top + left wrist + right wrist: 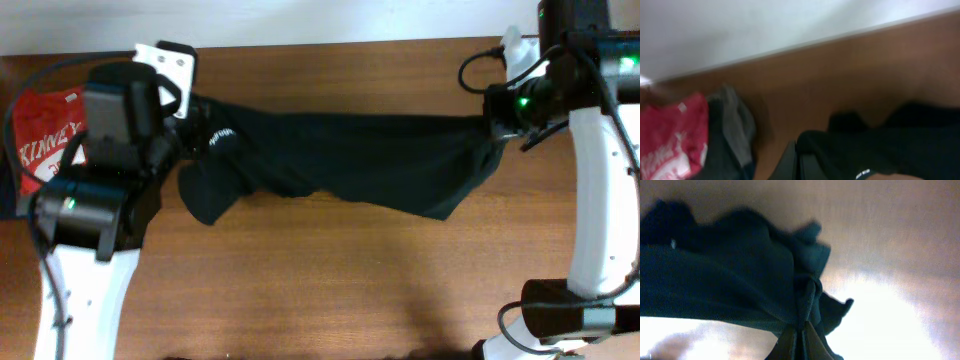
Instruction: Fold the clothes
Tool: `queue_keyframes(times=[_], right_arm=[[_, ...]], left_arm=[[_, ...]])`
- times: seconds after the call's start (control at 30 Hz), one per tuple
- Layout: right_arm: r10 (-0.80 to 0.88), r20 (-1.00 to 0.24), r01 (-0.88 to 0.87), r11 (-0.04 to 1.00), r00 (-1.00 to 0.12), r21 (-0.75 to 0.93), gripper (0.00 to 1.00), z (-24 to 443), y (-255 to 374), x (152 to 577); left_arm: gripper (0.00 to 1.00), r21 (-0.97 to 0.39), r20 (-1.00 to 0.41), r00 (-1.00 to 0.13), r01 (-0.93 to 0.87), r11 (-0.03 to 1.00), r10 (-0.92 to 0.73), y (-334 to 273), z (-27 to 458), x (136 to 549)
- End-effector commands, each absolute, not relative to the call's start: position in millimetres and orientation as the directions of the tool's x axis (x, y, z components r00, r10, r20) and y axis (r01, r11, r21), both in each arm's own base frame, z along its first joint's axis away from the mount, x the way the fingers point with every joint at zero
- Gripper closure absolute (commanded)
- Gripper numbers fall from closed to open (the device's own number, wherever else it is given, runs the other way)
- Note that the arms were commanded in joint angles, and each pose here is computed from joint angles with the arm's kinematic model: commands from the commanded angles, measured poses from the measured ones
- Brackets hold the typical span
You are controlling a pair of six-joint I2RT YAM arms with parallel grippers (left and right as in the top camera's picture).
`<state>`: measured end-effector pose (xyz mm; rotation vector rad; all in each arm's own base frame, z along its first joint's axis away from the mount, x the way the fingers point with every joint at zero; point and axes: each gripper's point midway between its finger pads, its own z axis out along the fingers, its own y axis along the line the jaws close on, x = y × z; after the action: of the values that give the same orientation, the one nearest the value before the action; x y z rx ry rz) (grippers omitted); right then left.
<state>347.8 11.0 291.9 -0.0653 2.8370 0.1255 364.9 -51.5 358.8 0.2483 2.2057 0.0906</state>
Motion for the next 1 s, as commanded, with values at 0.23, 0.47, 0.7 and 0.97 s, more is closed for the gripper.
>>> queue_keyframes(times=[0.23,0.47,0.7,0.97], right_arm=[[0.070,0.011,0.071,0.995,-0.997,0.063,0.92,130,-25,341],[0.073,-0.008,0.072,0.995,-0.997,0.066,0.44,106,-25,345],[0.060,0.060,0.068,0.986,-0.996,0.149,0.45,103,-7,329],[-0.008,0.071,0.003,0.989,-0.997,0.149,0.45,50,15,316]], left_arm=[[1.00,0.216,-0.438,-0.869,0.148,0.965,0.231,-41,229,392],[1.00,0.126,-0.445,-0.859,0.220,0.967,0.253,-82,168,448],[1.00,0.180,-0.413,-0.873,0.200,0.963,0.259,-73,157,449],[1.00,0.193,-0.410,-0.874,0.195,0.962,0.259,-71,157,449]])
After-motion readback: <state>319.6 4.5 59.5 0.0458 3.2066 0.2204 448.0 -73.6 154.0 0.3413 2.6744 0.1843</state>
